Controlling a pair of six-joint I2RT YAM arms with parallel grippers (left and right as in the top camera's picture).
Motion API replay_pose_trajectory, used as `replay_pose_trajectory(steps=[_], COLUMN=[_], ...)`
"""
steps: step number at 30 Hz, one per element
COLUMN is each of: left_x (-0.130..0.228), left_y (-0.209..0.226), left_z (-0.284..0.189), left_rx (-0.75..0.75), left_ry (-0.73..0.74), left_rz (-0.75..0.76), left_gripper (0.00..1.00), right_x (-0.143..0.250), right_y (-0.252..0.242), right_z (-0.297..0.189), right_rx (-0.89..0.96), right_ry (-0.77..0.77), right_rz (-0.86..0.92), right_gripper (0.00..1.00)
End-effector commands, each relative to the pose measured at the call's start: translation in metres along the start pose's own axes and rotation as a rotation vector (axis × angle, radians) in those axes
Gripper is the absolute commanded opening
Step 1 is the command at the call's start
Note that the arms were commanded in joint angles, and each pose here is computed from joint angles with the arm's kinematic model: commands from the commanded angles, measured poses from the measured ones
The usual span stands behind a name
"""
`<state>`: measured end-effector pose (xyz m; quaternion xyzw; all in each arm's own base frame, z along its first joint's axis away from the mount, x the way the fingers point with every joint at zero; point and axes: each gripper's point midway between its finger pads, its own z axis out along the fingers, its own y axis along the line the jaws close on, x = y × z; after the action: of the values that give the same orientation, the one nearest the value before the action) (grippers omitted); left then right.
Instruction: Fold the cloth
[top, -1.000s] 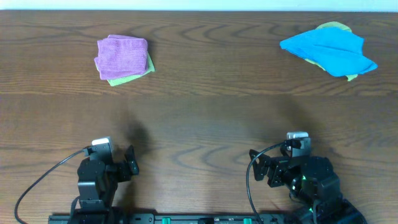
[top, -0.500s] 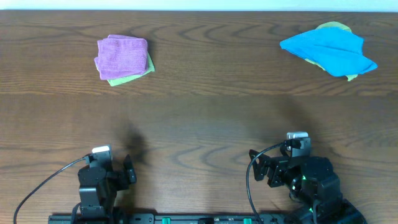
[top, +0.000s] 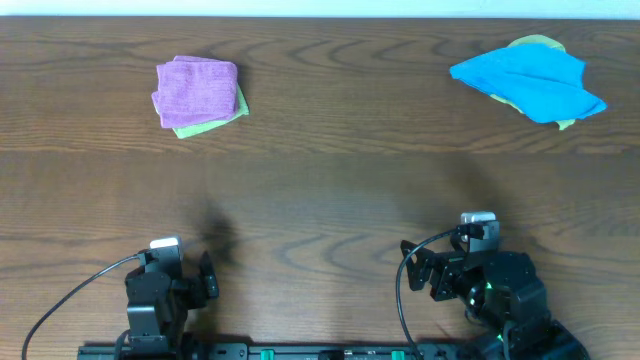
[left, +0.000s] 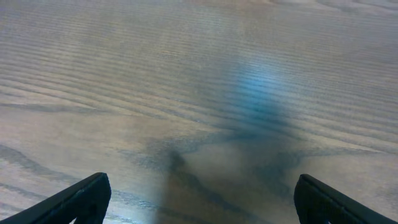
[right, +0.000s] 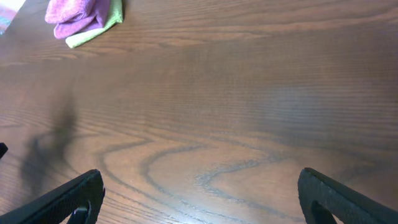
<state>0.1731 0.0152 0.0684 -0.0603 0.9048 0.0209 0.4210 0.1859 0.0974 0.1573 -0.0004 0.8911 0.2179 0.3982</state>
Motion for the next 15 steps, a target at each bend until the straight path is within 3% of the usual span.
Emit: replay_pose_trajectory(steps=[1,15], left_x=[0.0122,0.0105], left_y=[0.0047,0.0047], left_z=[-0.0002,-0.0010], left_rx=[-0.024,-0.023], left_ry=[0.040,0.026], left_rz=[0.030,0.028], left_gripper=[0.95,0.95], right_x=[-0.0011,-0.0010], right_y=[-0.0037,-0.0037], right_z=[-0.0004,-0.0004], right_rx=[0.016,0.016], right_ry=[-0.010,-0.010], right_rz=[0.023,0.023], right_gripper=[0.99,0.99])
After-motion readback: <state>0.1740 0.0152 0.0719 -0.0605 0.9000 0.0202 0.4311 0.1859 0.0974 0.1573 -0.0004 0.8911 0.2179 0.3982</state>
